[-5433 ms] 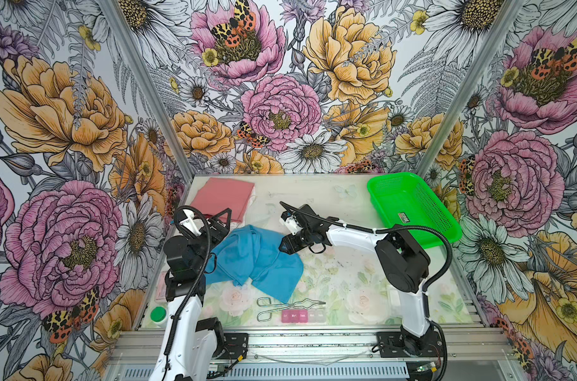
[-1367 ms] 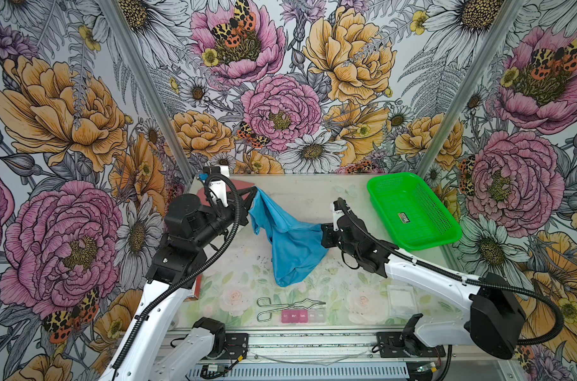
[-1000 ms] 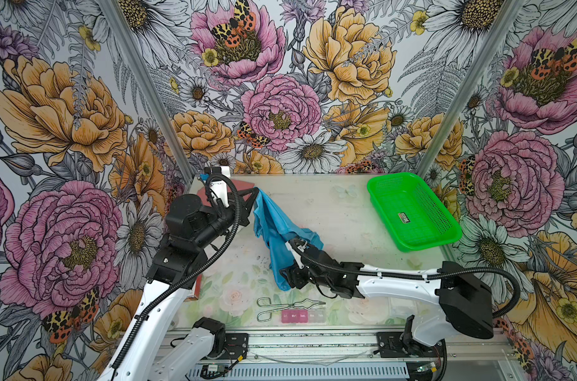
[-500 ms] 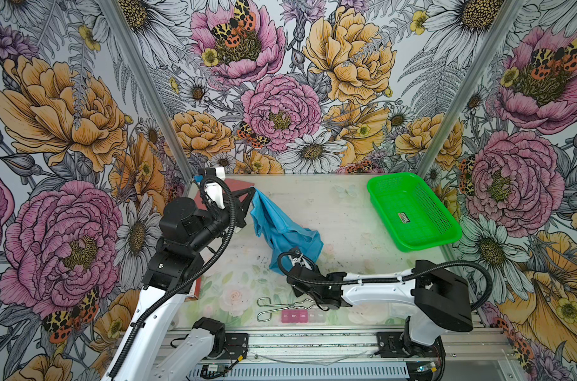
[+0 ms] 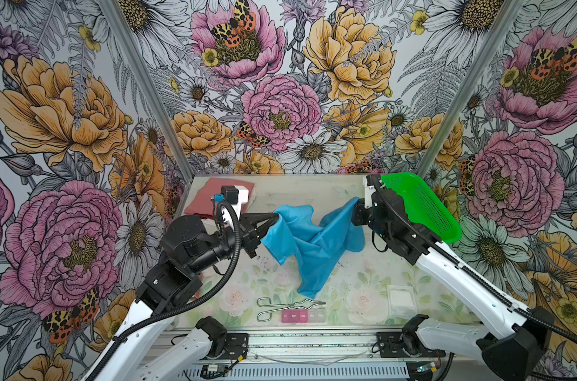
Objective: Fold and stack t-shirts
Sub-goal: Flatten out the T-shirt at the center of the board.
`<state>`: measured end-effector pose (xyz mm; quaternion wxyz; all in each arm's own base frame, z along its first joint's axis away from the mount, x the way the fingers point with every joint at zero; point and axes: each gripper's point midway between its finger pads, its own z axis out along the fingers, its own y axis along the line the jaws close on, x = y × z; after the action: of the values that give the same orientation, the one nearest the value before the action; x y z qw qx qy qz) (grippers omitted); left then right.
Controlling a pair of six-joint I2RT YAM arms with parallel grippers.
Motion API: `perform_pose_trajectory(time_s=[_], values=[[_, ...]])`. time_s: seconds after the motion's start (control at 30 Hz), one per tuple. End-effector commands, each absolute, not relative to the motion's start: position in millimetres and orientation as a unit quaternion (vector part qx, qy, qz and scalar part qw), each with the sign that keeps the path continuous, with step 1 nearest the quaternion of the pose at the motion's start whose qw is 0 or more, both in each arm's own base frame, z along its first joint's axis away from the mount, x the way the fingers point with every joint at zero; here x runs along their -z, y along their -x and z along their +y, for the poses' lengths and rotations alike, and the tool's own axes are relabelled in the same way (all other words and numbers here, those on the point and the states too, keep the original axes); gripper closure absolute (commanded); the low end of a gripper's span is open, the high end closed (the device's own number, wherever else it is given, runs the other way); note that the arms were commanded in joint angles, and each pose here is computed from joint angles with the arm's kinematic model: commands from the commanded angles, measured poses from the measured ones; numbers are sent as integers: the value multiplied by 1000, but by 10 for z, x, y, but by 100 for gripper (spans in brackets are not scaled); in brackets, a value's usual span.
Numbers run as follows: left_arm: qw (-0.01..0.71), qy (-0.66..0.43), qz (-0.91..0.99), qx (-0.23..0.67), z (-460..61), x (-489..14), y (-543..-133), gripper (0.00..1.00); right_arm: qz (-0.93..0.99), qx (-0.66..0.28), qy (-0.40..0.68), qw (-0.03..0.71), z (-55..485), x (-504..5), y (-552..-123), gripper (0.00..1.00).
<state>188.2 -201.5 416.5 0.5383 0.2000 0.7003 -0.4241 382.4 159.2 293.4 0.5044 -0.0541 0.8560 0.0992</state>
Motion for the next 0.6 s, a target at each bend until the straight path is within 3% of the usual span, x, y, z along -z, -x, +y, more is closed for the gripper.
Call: perform_pose_trajectory(time_s=[0.0,0.1,0.17,0.23,0.37,0.57], values=[[562,-127,734,360,-1835,-3786,-2255,100,883,-153,135,423,1972,-2445,-4265,94],[581,-31,742,331,-1485,-3508,-2639,100,885,-153,143,416,2145,-2306,-4824,91],[582,34,736,345,-1196,-3349,-2911,100,886,-172,136,408,2211,-2247,-5116,68],[566,83,730,374,-984,-3167,-3103,100,890,-177,122,403,2194,-2258,-5178,59],[539,117,726,410,-850,-2840,-3240,100,901,-159,123,385,2070,-2136,-4833,36],[524,123,736,411,-857,-2617,-3208,100,926,-156,159,305,2122,-1610,-3743,35]])
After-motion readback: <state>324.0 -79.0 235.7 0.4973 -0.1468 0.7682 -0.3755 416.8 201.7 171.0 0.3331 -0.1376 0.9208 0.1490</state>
